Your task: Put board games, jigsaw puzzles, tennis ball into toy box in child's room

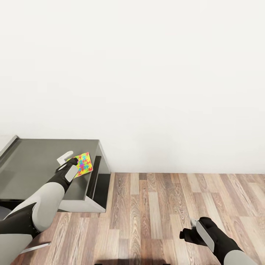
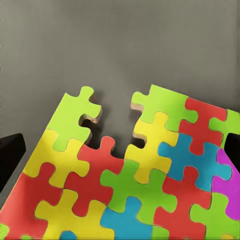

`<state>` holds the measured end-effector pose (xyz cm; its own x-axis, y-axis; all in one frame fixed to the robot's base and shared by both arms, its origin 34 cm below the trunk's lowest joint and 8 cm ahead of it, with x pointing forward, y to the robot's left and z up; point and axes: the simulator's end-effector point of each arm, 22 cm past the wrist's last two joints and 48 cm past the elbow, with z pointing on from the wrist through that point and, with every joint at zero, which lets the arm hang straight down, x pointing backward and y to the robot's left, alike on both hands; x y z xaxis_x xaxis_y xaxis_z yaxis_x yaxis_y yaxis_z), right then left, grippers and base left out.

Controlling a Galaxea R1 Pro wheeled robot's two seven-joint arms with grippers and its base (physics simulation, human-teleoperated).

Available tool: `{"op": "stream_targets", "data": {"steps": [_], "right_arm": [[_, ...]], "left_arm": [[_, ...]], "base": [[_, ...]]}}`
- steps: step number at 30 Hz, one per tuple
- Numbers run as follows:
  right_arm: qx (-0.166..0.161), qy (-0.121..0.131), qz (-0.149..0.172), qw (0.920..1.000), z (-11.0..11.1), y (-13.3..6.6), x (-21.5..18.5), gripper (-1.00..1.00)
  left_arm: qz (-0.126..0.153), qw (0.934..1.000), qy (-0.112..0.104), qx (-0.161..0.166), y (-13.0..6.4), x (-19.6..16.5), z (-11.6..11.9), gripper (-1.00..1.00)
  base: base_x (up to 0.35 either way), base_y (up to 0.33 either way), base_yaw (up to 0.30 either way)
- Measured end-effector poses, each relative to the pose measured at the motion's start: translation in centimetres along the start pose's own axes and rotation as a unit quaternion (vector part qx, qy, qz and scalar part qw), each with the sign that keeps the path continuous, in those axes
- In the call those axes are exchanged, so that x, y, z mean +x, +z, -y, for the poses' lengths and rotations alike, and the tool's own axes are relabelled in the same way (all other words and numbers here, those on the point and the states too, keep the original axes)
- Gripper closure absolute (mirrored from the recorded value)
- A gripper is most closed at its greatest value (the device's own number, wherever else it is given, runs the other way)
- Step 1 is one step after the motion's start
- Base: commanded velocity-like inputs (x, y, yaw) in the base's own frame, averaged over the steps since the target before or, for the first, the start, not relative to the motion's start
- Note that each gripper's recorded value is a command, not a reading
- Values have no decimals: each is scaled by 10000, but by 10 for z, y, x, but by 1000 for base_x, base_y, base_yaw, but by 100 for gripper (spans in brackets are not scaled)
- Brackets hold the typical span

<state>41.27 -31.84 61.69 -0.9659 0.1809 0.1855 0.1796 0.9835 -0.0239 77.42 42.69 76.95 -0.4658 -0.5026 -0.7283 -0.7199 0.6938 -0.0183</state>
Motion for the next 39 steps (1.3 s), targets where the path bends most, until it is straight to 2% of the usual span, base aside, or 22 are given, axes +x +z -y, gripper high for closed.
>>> {"op": "stream_targets", "data": {"steps": [13, 39], "right_arm": [[-4, -4, -2, 10000, -1, 0, 0, -100], [-4, -4, -2, 10000, -1, 0, 0, -100]], "left_arm": [[2, 10000, 0, -3, 0, 0, 0, -100], [4, 10000, 2, -6, 1, -1, -1, -100]], "base": [[-2, -18, 0], [0, -107, 0]]}}
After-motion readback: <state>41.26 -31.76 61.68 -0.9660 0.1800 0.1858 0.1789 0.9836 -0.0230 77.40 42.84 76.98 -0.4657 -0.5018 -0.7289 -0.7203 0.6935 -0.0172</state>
